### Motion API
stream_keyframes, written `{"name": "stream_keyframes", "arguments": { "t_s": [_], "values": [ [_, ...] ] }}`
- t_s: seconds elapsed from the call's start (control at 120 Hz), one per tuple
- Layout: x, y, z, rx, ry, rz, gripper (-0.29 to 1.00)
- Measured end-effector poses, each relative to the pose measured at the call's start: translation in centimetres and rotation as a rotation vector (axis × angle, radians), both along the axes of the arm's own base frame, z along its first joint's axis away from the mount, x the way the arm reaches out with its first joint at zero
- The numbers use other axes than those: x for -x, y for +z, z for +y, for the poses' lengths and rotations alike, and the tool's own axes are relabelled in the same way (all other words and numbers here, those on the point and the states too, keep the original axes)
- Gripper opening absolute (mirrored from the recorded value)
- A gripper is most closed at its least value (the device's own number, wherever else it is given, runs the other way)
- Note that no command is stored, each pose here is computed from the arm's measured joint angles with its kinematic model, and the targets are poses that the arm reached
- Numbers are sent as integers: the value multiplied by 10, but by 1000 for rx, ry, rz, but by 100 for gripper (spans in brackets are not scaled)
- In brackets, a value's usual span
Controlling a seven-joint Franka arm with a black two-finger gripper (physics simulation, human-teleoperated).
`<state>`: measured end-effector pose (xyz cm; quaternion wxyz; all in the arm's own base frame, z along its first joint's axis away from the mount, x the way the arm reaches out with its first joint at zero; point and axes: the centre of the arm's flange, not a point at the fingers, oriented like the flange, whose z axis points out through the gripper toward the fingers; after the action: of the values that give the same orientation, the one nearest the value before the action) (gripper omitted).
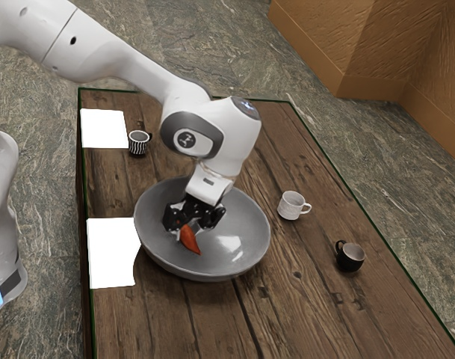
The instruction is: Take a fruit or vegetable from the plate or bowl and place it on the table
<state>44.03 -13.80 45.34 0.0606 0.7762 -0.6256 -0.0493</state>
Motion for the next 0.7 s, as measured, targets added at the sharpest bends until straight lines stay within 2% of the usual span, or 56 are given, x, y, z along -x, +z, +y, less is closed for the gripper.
{"name": "stream_keyframes", "arguments": {
  "t_s": [0.083,0.175,0.242,0.317,0.35,0.442,0.558,0.7],
  "values": [
    [-21,75,-9,35,-7,-120,18],
    [-23,121,-28,49,-37,-179,18],
    [-25,152,-117,78,-188,-223,18],
    [-31,144,-230,161,-381,-183,17],
    [-34,143,-256,193,-420,-173,16],
    [-61,137,-252,209,-392,-159,17],
    [-70,125,-249,188,-375,-143,46],
    [-72,120,-248,166,-361,-139,61]
  ]
}}
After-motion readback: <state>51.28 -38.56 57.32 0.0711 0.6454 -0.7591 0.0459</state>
